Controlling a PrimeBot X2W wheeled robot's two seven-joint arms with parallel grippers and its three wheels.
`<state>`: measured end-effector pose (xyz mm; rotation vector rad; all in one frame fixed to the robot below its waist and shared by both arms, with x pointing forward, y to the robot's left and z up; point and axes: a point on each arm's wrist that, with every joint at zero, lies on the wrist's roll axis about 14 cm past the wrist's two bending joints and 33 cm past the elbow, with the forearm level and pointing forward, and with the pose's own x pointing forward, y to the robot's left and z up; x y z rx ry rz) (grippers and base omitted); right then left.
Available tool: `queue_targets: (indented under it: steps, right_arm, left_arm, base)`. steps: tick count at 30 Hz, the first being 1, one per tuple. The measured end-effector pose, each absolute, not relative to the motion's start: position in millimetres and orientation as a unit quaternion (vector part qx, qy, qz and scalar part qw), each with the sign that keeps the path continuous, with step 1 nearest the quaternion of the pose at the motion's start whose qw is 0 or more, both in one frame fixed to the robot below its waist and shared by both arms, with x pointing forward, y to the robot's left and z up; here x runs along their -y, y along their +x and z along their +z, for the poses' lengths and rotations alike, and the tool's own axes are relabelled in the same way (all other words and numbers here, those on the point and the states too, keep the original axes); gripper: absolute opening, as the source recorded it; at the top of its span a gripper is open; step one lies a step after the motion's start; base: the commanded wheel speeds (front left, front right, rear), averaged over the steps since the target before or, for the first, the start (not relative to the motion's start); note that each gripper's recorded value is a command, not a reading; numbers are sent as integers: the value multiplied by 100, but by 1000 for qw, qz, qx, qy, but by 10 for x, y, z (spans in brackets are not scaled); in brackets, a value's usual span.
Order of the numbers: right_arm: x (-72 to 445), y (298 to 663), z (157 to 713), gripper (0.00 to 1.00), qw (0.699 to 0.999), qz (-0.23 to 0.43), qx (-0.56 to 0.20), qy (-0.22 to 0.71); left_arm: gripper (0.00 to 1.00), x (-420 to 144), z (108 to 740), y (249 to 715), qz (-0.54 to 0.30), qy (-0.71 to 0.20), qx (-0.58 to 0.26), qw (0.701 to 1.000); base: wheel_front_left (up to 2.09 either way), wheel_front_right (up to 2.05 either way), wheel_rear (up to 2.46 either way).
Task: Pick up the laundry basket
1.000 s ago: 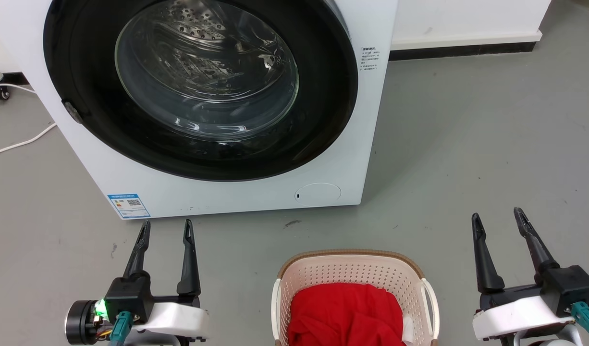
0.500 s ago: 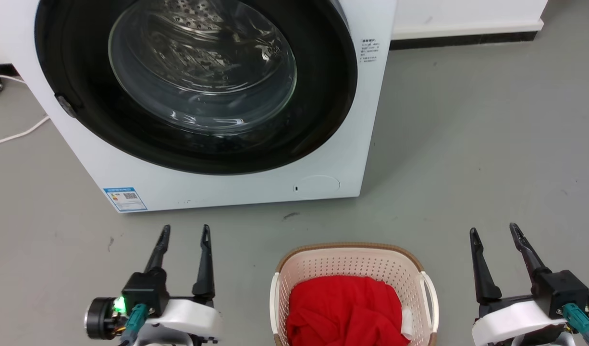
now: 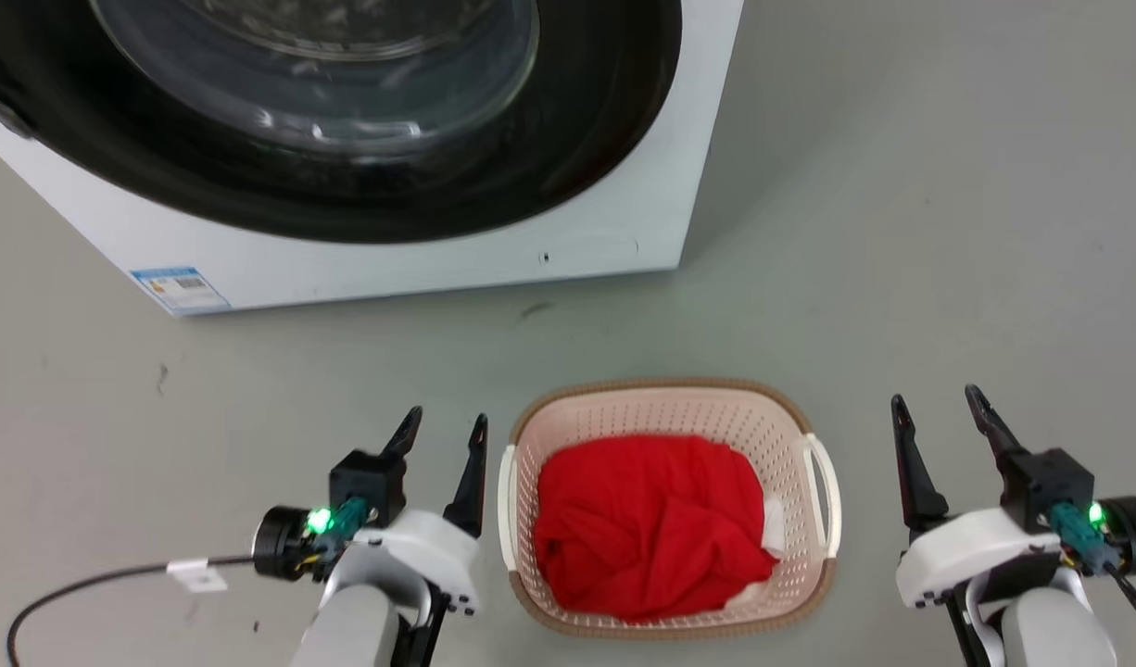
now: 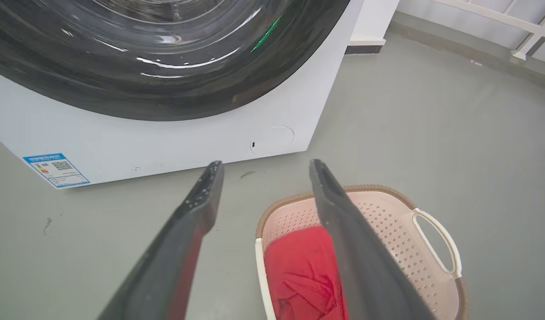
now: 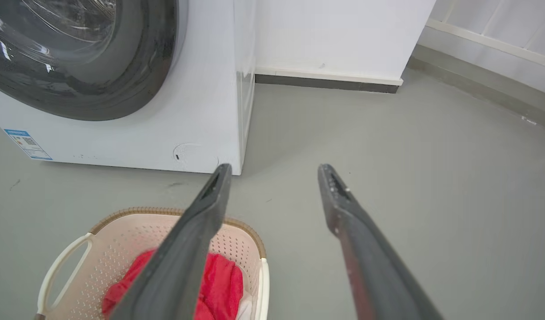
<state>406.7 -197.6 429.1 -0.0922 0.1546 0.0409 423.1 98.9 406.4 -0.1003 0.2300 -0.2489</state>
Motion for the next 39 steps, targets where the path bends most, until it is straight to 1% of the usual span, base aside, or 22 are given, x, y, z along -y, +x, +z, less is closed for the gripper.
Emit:
queue_targets:
  steps: [8, 18, 25, 30, 39]
  right_arm:
    - [2023, 4296, 3764, 100, 987, 20, -147, -54]
    - [1987, 4435, 3051, 100, 969, 35, -235, -66]
    - [2033, 4442, 2655, 100, 956, 32, -282, -69]
    - [2022, 4371, 2386, 100, 945, 36, -319, -68]
    - [1963, 4237, 1989, 100, 923, 49, -377, -65]
  left_arm:
    - [100, -775, 3445, 4391, -159, -58, -202, 965]
    - [100, -684, 2694, 4409, -175, -68, -306, 933]
    - [100, -647, 2289, 4331, -185, -67, -361, 912]
    - [100, -642, 2084, 4285, -183, -72, -388, 900]
    - [100, -626, 1850, 4253, -186, -74, -415, 888]
  base:
    - [0, 0, 0]
    - [0, 0, 0]
    - [0, 0, 0]
    - [0, 0, 0]
    - [0, 0, 0]
